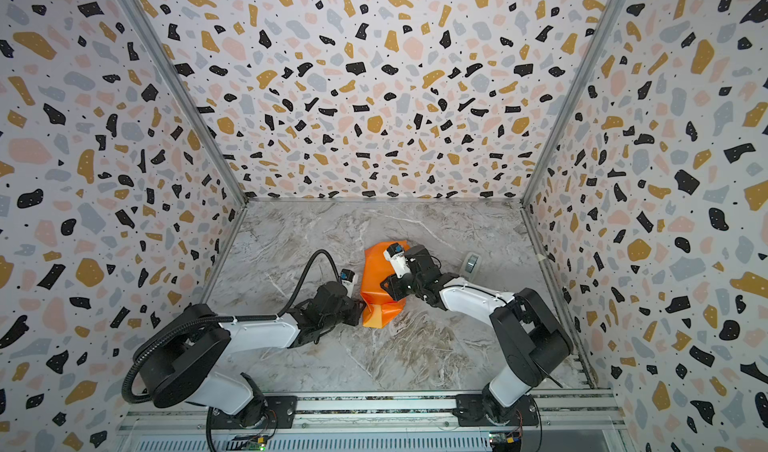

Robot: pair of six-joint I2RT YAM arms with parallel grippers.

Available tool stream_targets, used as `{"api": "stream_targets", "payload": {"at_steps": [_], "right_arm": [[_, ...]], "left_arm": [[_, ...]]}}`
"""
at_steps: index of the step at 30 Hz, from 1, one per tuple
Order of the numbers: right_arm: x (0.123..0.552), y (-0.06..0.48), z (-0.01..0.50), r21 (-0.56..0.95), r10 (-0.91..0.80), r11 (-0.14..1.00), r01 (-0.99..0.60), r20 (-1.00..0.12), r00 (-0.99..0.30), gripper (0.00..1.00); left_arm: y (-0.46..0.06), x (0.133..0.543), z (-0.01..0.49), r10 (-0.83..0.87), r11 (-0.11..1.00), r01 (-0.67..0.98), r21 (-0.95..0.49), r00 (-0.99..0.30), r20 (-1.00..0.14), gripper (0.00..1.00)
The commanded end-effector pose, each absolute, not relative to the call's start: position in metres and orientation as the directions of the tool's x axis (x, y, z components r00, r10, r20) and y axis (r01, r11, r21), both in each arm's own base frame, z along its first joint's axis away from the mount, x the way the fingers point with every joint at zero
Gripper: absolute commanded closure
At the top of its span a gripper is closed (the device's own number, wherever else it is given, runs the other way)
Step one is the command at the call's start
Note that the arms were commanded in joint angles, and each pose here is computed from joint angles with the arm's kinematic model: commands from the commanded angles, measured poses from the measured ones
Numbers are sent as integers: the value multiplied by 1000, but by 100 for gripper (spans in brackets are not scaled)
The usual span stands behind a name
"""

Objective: Wrap a gift box in wrapping paper
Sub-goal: Fold the wrapping paper for the gift box.

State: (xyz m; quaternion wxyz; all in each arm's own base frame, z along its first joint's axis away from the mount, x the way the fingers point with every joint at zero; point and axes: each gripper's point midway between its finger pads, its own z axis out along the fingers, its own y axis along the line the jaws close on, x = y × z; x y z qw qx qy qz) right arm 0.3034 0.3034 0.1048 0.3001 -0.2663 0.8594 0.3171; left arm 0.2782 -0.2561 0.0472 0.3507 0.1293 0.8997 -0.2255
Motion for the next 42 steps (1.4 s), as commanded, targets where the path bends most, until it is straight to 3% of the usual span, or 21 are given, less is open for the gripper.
{"api": "stream_targets", "payload": {"at_steps": [1, 23, 32, 42], "right_arm": [[285, 296, 80, 405, -306, 676, -615, -605, -735, 71], [281, 298, 76, 408, -312, 676, -614, -596, -740, 72], [281, 299, 77, 406, -316, 674, -617, -597, -738, 72], [282, 300, 77, 406, -317, 673, -618, -597, -737, 72]], "left_arm": [[-270, 289, 67, 38, 843, 416, -341, -679, -733, 72], [-275, 301, 57, 43, 859, 401, -317, -675, -737, 77], [-267, 298, 46, 55, 871, 393, -294, -673, -737, 70], [-267, 293, 41, 51, 865, 396, -307, -679, -732, 81]]}}
